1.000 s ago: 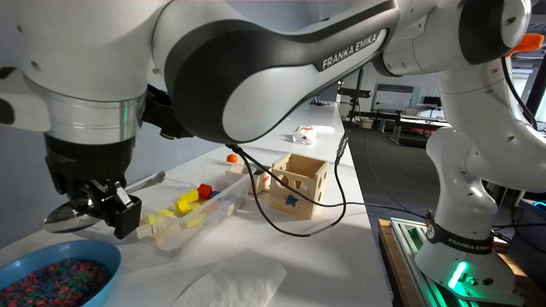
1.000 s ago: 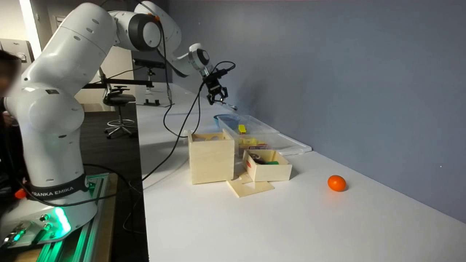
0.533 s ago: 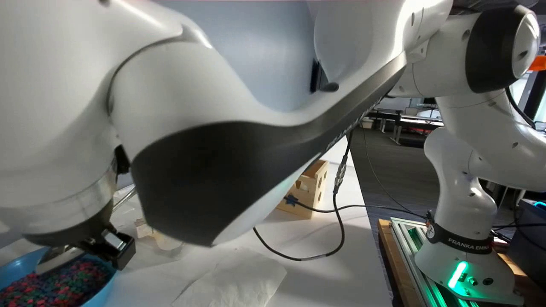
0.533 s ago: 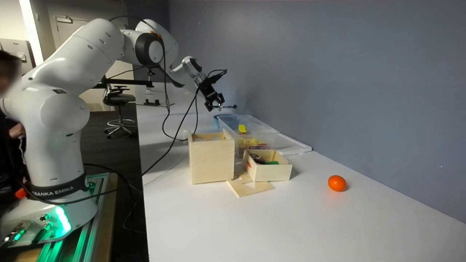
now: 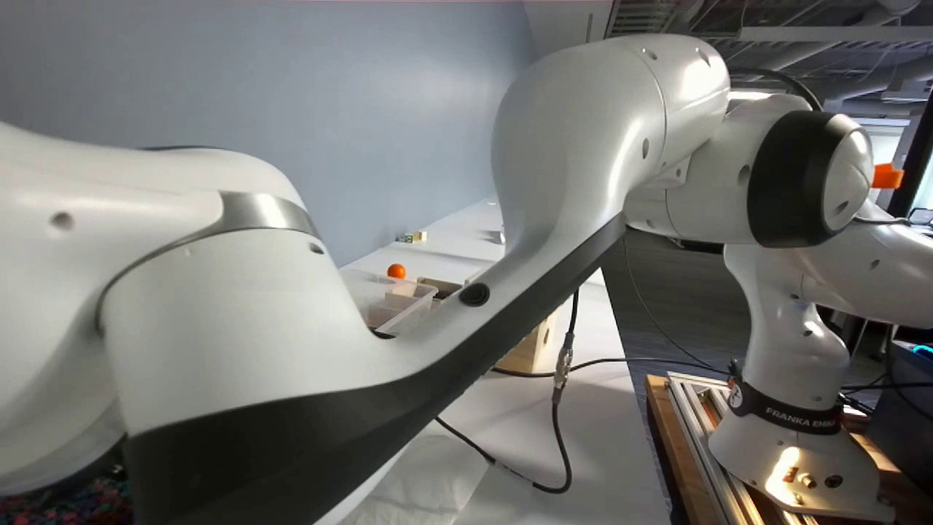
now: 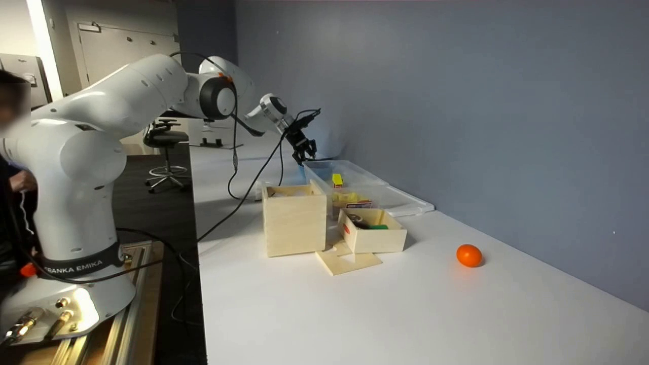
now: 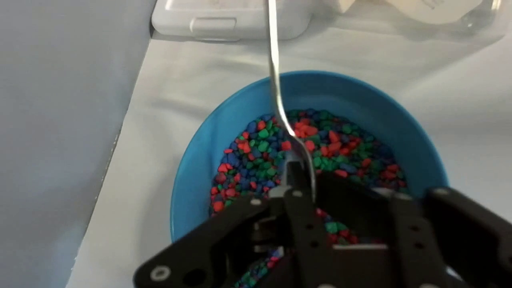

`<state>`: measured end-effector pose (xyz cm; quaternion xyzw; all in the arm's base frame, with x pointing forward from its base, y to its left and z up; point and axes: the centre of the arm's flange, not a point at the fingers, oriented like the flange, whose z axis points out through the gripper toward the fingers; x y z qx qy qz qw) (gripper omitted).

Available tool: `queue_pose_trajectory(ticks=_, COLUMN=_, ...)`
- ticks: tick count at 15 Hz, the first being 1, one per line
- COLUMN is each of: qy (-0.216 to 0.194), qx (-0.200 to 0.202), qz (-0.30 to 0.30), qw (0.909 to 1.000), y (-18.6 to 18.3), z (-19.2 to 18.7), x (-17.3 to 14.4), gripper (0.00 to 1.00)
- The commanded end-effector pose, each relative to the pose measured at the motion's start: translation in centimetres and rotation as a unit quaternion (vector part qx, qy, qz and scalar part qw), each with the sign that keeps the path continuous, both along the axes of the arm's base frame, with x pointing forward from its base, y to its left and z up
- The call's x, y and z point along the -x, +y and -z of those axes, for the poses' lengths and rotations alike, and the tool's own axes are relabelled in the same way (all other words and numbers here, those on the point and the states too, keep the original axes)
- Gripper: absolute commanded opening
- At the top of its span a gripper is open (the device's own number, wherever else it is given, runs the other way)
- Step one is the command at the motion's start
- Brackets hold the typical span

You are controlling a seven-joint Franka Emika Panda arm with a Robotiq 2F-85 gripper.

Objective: Take the wooden box out of the container then put the silver spoon in the bowl.

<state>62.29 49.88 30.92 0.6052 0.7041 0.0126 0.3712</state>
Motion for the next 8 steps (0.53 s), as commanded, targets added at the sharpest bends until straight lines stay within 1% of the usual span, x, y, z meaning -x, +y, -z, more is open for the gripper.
queue_pose_trajectory(ticks=1, qy=0.000, qx=-0.002, qz=0.016, qw=0.9999, y=1.6, z=-1.9, x=-2.8, gripper=0.45)
queue_pose_trajectory(ticks=2, qy=-0.006, qx=-0.026, qz=0.035, qw=0.9991, y=0.7, z=-3.4, x=-2.9, gripper=0.53)
queue_pose_trajectory(ticks=3, qy=0.000, qx=-0.052, qz=0.047, qw=0.9975, y=-0.1, z=-4.8, x=-3.0, gripper=0.59)
queue_pose_trajectory(ticks=4, qy=-0.010, qx=-0.078, qz=0.071, qw=0.9943, y=-1.5, z=-6.8, x=-3.1, gripper=0.66)
queue_pose_trajectory(ticks=5, qy=-0.013, qx=-0.097, qz=0.088, qw=0.9913, y=-2.4, z=-7.9, x=-3.4, gripper=0.73)
queue_pose_trajectory(ticks=8, qy=-0.030, qx=-0.147, qz=0.147, qw=0.9776, y=-6.1, z=-11.2, x=-4.5, gripper=0.94)
